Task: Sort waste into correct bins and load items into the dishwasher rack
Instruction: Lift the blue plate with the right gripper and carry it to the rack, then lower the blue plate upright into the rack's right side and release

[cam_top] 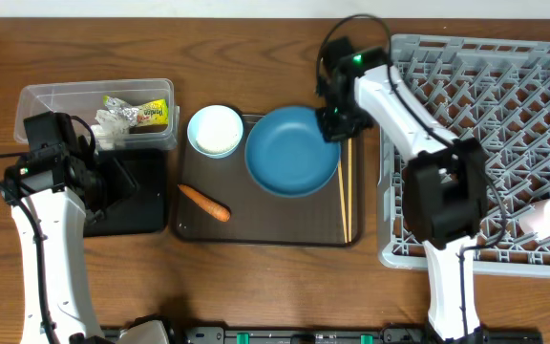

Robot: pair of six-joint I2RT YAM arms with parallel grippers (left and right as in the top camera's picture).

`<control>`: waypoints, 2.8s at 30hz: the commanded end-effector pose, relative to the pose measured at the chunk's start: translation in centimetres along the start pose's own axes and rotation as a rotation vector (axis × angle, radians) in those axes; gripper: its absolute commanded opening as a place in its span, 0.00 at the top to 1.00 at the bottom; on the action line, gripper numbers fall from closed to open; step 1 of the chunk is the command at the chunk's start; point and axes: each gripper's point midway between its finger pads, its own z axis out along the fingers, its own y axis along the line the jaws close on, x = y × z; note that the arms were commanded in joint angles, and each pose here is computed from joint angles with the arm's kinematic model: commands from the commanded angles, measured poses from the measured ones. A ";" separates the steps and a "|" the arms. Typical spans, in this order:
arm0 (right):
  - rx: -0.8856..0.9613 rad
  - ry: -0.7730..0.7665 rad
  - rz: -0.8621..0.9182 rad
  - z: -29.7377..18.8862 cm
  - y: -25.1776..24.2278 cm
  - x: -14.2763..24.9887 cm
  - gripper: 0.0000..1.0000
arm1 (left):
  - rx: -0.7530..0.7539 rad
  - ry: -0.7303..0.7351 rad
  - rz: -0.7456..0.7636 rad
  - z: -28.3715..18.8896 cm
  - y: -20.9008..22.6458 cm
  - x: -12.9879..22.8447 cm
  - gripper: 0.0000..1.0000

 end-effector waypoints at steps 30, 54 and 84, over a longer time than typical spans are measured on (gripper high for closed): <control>1.476 -0.545 0.755 -38.3 -27.2 11.1 0.99 | -0.004 -0.009 -0.054 -0.6 0.2 0.0 0.36; 1.310 -0.277 0.768 -28.4 -40.7 10.6 0.99 | -0.004 -0.007 -0.085 -0.6 0.2 0.1 0.36; 1.447 -0.175 0.767 -25.2 -42.9 12.1 0.99 | -0.015 0.023 -0.109 -0.6 0.4 0.8 0.36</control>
